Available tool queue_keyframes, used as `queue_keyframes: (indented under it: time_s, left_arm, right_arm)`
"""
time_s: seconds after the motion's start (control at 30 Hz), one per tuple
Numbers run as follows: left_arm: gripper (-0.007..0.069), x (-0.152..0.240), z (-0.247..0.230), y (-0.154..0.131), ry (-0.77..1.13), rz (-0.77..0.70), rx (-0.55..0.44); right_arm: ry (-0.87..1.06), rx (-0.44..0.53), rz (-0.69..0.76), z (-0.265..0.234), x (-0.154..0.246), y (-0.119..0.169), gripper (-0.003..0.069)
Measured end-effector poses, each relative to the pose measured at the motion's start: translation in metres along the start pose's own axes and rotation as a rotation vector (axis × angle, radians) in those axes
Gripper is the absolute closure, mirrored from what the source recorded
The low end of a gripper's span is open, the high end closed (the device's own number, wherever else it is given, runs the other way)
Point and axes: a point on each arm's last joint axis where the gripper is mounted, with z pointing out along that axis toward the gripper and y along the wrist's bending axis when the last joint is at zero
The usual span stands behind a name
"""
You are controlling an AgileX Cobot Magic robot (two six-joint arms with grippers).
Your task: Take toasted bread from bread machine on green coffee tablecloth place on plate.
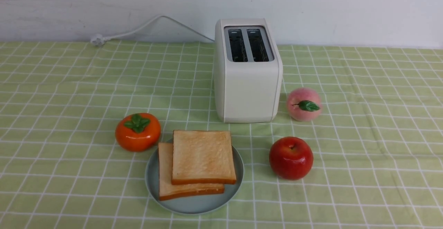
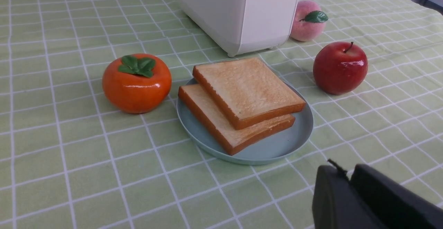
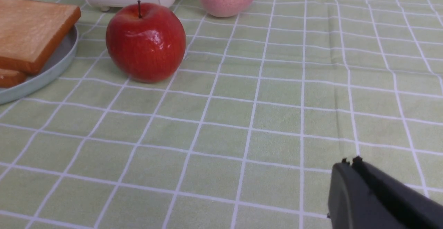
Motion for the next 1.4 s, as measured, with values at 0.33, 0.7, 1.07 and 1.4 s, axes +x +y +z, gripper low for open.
queue_keyframes:
  time_s: [0.33, 0.7, 1.07, 1.4]
  left_arm:
    - [0.0550, 0.000, 0.000, 0.000, 0.000, 0.000, 0.000]
    - [0.0540, -0.002, -0.001, 0.002, -0.031, 0.000, -0.034]
    - [0.0638, 0.048, 0.014, 0.033, -0.169, -0.199, -0.380]
    - [0.0638, 0.073, 0.019, 0.032, 0.013, -0.225, -0.348]
  right_arm:
    - [0.000, 0.000, 0.000, 0.000, 0.000, 0.000, 0.0661]
    - [0.000, 0.000, 0.000, 0.000, 0.000, 0.000, 0.0655]
    - [0.001, 0.000, 0.000, 0.000, 0.000, 0.000, 0.0646]
    - [0.003, -0.001, 0.000, 0.000, 0.000, 0.000, 0.0638]
